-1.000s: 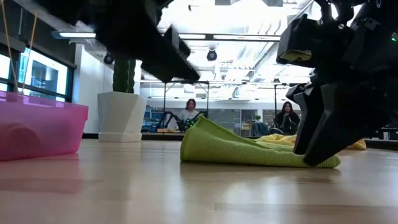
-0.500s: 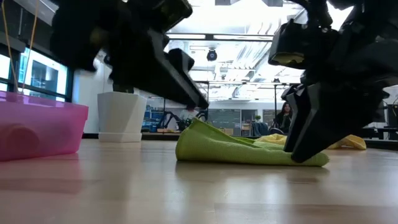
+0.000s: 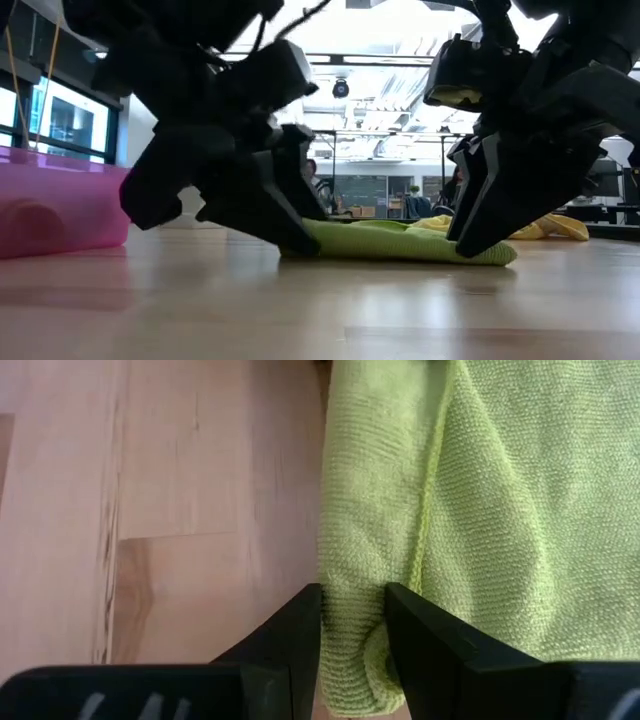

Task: Roll microfiber towels into tight, uniform cylinder then place into a basket
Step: Roll the light green towel

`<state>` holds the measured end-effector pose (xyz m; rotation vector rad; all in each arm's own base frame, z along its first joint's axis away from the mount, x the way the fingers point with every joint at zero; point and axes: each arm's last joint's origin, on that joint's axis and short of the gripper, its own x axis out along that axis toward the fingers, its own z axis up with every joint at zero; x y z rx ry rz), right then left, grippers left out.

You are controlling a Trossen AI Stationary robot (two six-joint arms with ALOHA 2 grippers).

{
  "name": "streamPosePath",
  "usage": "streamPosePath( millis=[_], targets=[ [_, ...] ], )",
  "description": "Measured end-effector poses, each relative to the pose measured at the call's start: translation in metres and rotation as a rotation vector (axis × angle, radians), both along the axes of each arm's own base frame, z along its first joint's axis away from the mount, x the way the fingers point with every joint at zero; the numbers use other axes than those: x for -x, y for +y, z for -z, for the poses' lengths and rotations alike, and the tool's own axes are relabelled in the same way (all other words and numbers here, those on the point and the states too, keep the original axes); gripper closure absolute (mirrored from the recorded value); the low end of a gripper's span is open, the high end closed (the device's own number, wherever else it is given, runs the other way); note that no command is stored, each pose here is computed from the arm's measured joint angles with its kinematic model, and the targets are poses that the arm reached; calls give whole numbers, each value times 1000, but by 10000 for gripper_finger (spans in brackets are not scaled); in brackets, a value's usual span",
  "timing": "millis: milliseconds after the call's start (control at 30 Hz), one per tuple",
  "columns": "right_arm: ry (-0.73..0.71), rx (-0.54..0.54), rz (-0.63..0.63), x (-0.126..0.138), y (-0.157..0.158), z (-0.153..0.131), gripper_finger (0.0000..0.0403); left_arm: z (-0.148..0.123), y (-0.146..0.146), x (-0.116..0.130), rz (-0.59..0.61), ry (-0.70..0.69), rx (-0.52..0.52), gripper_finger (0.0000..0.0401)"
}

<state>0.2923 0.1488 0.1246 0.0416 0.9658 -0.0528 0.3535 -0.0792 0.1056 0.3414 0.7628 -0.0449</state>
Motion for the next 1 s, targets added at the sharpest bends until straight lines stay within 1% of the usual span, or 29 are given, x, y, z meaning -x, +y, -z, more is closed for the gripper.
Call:
streamPosePath(
  millis=[100, 233, 367, 500, 633, 733, 800, 867, 933, 1000],
  targets=[
    [-2, -1, 0, 0, 0, 0, 295, 2, 1, 1, -9, 26, 84, 210],
    [-3, -1, 0, 0, 0, 0, 295, 2, 2, 1, -92, 30, 182, 218],
    [-4, 3, -6, 0, 0, 0, 295, 1, 1, 1, -148, 37, 307, 241],
    [-5, 3, -7, 0, 0, 0, 295, 1, 0, 1, -202, 45, 408, 277],
    [-7, 1, -6, -1, 0, 0, 295, 1, 0, 1, -261, 45, 469, 314],
    [-13, -14, -12, -1, 1, -1, 295, 1, 0, 1, -262, 47, 477, 333],
    [-14, -27, 1, -1, 1, -1, 295, 1, -2, 2, -246, 51, 472, 335],
    [-16, -38, 14, -2, 1, -1, 295, 1, -5, 2, -225, 63, 489, 332],
    [-16, -68, 41, -2, 2, -1, 295, 1, -6, 3, -227, 78, 539, 326],
    [-11, -106, 51, -2, 2, -1, 295, 1, -6, 3, -258, 94, 610, 323]
  ],
)
